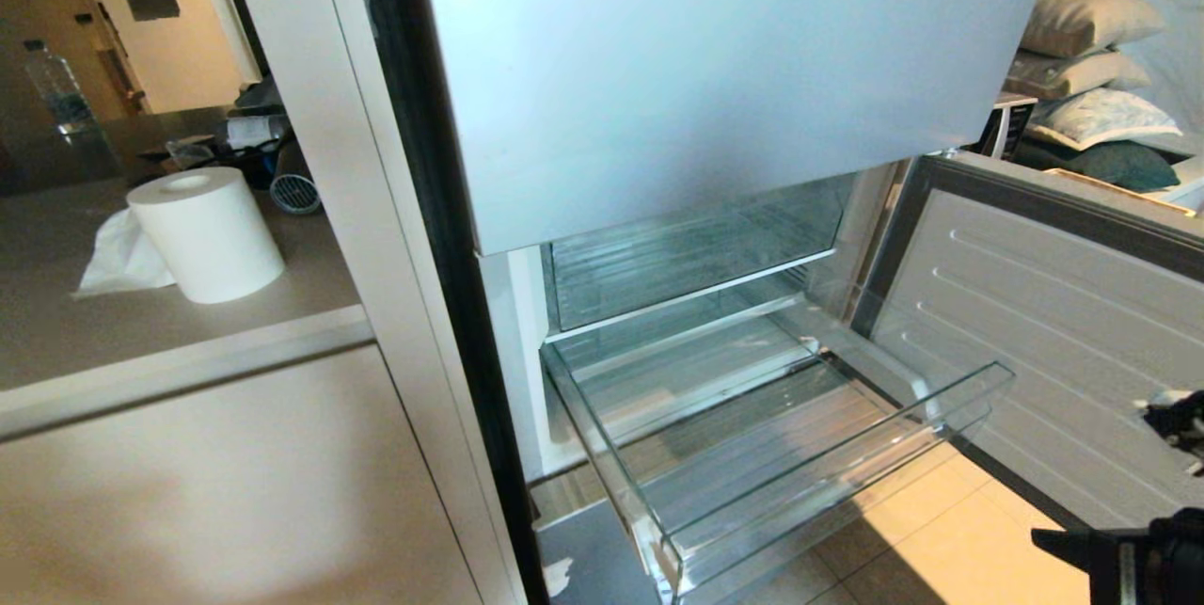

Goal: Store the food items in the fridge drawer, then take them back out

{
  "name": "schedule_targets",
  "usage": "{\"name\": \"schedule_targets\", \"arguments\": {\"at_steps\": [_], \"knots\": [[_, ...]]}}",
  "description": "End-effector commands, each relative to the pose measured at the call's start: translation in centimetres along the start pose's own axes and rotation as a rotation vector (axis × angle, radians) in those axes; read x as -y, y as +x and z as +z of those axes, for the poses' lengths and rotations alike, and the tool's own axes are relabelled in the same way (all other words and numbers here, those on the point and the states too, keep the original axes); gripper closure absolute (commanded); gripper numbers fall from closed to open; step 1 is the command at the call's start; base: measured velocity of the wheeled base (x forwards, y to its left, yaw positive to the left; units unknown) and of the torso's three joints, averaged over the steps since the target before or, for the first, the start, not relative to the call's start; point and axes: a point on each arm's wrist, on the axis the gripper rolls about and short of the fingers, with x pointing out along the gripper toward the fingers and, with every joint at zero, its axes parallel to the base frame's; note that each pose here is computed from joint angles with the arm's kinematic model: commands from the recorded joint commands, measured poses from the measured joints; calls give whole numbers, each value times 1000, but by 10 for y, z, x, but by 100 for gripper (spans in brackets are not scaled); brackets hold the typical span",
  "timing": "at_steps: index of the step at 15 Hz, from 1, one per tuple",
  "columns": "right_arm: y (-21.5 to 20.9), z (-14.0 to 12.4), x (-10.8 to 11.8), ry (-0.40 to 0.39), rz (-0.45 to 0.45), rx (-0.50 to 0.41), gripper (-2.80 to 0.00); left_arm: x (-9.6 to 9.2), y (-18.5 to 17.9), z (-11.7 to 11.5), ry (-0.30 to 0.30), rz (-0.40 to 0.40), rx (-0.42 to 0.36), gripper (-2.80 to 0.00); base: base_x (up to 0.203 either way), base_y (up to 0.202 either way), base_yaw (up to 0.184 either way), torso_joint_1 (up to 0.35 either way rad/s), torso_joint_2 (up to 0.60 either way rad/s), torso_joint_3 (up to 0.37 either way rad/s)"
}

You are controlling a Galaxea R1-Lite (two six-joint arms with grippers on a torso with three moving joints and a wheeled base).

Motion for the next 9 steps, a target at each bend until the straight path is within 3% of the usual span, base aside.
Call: {"name": "schedule_targets", "arguments": {"at_steps": [1,3,5,9], "knots": [[34,-2,-5,-20,-43,-154,0,0,0,0,0,1,-1,0,0,0,0,0,0,0],[59,1,-11,-26,-39,-214,0,0,0,0,0,0,-1,0,0,0,0,0,0,0],[91,6,-18,-20,-22,-214,0,0,0,0,0,0,-1,0,0,0,0,0,0,0],[159,17,-49,-7,81,-49,0,0,0,0,0,0,-1,0,0,0,0,0,0,0]]}}
